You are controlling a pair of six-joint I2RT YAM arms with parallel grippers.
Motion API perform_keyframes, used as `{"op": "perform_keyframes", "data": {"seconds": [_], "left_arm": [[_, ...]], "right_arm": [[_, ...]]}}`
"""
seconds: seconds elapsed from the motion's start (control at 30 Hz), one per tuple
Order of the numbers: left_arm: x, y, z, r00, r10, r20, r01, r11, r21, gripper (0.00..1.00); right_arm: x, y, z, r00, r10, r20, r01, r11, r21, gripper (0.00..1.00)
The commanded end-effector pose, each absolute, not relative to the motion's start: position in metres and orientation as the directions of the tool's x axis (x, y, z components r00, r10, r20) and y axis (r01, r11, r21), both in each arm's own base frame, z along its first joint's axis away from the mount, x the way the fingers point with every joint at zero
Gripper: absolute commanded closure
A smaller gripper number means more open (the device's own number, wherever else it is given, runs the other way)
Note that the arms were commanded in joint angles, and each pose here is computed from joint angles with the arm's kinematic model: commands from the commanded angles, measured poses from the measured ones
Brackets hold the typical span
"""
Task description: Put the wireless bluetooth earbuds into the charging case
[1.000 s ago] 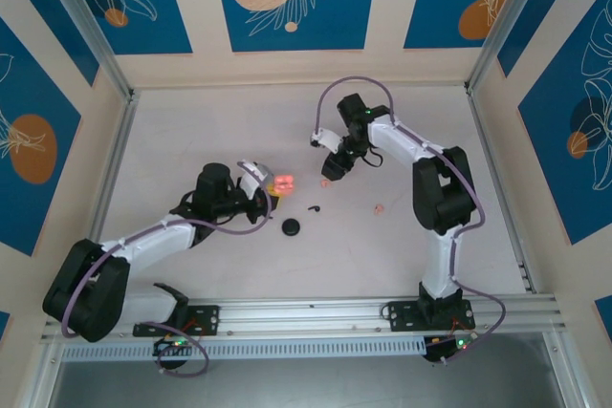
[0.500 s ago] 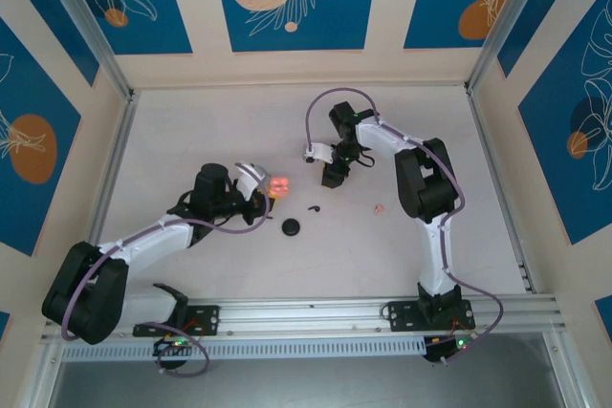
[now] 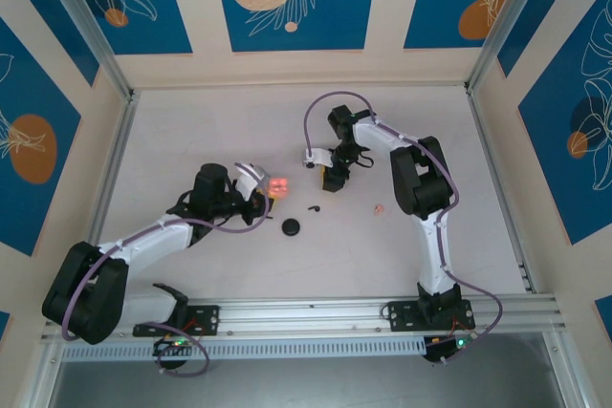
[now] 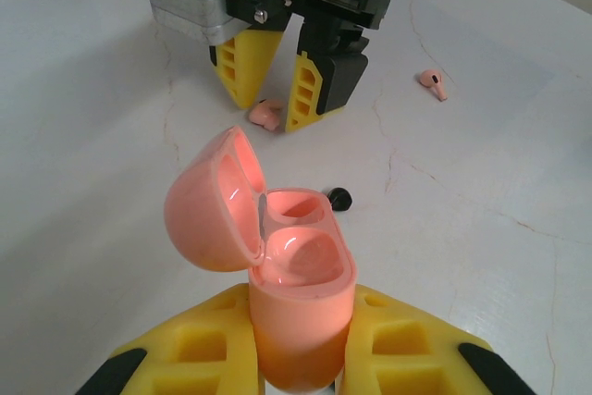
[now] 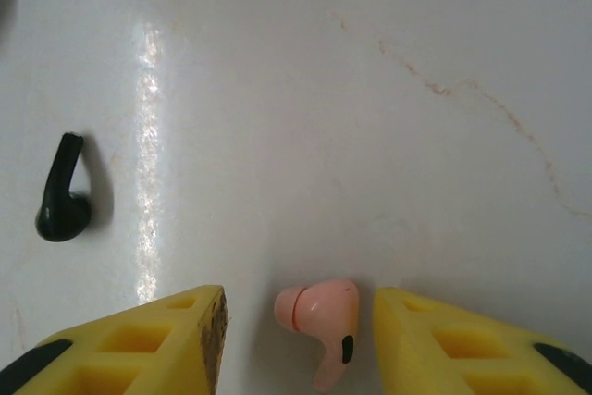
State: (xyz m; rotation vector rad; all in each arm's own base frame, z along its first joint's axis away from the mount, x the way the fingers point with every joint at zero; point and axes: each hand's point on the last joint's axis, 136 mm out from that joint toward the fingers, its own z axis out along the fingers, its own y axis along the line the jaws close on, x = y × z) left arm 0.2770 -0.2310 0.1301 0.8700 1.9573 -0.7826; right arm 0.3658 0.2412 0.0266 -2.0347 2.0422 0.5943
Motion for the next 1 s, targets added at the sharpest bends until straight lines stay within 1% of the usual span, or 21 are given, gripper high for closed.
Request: {"op": "perform_keyframes", "data": {"seconds": [0.0, 0.17, 0.4, 0.53, 0.67, 0.83, 0.97], "left_arm": [[0.279, -0.227, 0.128, -0.410, 0.288, -0.865, 0.801, 0.568, -0.190, 0.85], [0.280, -0.228, 0.127, -0.414, 0.292, -0.862, 0.801, 0.567, -0.192, 0.85], [0.280, -0.230, 0.126, -0.410, 0.296, -0.863, 0.807, 0.559, -0.192, 0.85], [0.281, -0.231, 0.127, -0.401, 0.291, -0.869, 0.812, 0.552, -0.190, 0.85], [0.284, -0.234, 0.129, -0.385, 0.273, -0.882, 0.815, 0.548, -0.186, 0.86], [0.290, -0.242, 0.136, -0.353, 0.215, -0.911, 0.823, 0.534, -0.193, 0.87], [0.292, -0.252, 0.142, -0.318, 0.182, -0.930, 0.841, 0.508, -0.188, 0.88]], "right_arm": [[0.367, 0.242, 0.022, -0.009, -0.913, -0.409, -0.989, -0.052, 0.138, 0.57], [0.371, 0.243, 0.018, -0.002, -0.914, -0.405, -0.993, -0.047, 0.112, 0.65], [0.374, 0.245, 0.022, -0.005, -0.910, -0.415, -0.994, -0.039, 0.099, 0.75], [0.374, 0.247, 0.031, -0.021, -0.899, -0.438, -0.996, -0.021, 0.089, 0.76], [0.374, 0.252, 0.054, -0.074, -0.852, -0.518, -0.996, 0.035, 0.086, 0.77], [0.368, 0.256, 0.096, -0.161, -0.716, -0.680, -0.987, 0.124, 0.103, 0.78], [0.354, 0.255, 0.126, -0.215, -0.594, -0.775, -0.976, 0.167, 0.143, 0.78]]}}
